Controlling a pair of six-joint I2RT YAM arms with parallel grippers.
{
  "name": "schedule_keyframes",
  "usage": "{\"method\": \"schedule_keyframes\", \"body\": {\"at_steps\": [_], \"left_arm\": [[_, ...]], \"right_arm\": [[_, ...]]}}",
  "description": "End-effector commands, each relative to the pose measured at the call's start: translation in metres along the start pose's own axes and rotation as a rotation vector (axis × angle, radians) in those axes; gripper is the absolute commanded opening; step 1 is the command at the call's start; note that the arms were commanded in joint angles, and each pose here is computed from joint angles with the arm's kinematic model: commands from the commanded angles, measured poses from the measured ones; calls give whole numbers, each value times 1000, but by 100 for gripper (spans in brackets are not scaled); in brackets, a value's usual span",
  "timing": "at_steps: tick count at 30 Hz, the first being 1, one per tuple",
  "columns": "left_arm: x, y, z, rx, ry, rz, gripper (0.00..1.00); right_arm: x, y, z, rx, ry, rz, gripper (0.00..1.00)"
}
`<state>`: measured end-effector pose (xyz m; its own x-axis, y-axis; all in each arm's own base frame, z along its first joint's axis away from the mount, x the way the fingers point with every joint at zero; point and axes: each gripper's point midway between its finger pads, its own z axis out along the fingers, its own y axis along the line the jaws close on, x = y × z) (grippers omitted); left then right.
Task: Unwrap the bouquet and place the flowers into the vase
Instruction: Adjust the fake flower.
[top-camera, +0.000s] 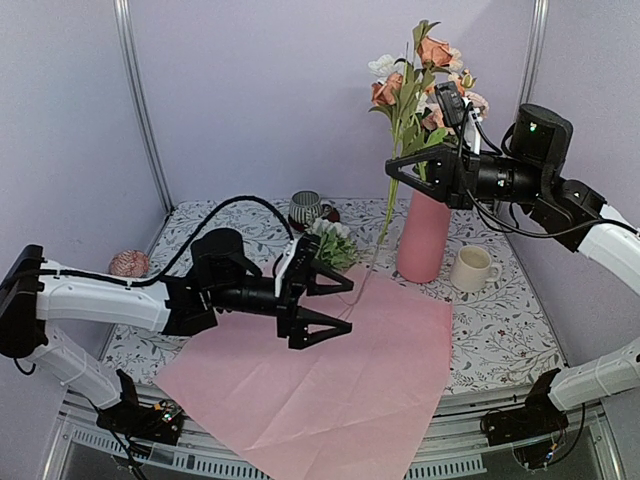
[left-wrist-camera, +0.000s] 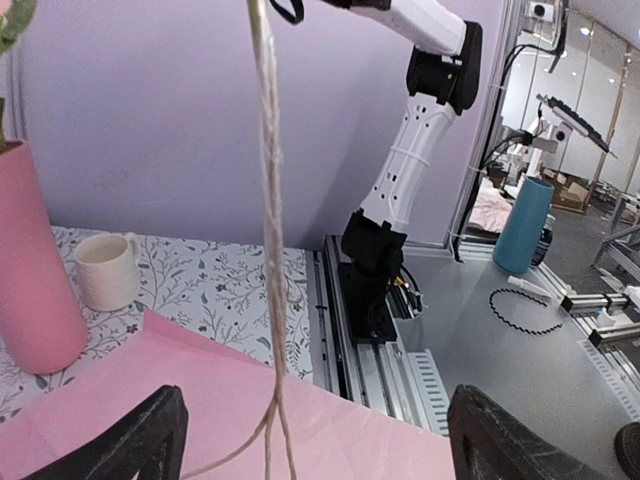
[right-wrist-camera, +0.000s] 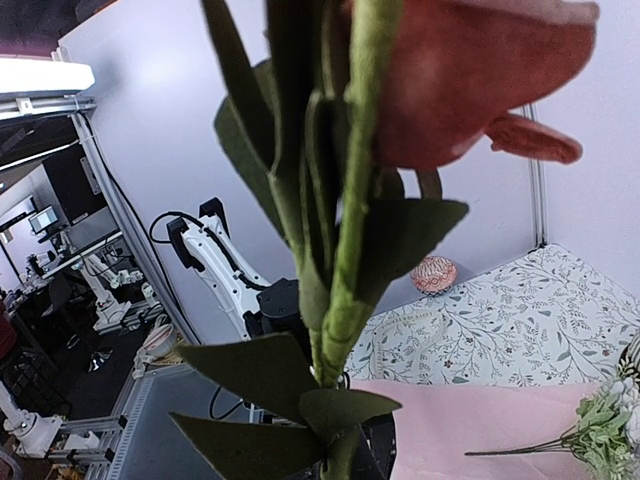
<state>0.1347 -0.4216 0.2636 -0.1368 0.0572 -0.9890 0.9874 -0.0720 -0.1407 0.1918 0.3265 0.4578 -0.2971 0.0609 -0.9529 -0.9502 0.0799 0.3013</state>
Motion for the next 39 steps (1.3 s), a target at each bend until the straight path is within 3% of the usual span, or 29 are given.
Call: {"method": "schedule_keyframes", "body": {"at_steps": [1,7,14,30,37,39], "left_arm": [[-29,-6,-17,-61,-120,69,93],[-28,-2,-14,-74,-101,56,94],[-18,-3,9,-27,-35,38,85],[31,27,17,-191,103,-60,38],[48,34,16,-246,146,-78,28],[49,33,15,-247,143,-76,17]], "right_arm": [[1,0,1,4,-1,-23,3],[1,-1,3,1,-1,-24,3],[-3,-2,5,8,-10,-32,3],[-8,-1,4,25,-15,-41,3],[-7,-2,5,24,-12,-39,3],[-8,-2,4,24,-14,-39,3]]}}
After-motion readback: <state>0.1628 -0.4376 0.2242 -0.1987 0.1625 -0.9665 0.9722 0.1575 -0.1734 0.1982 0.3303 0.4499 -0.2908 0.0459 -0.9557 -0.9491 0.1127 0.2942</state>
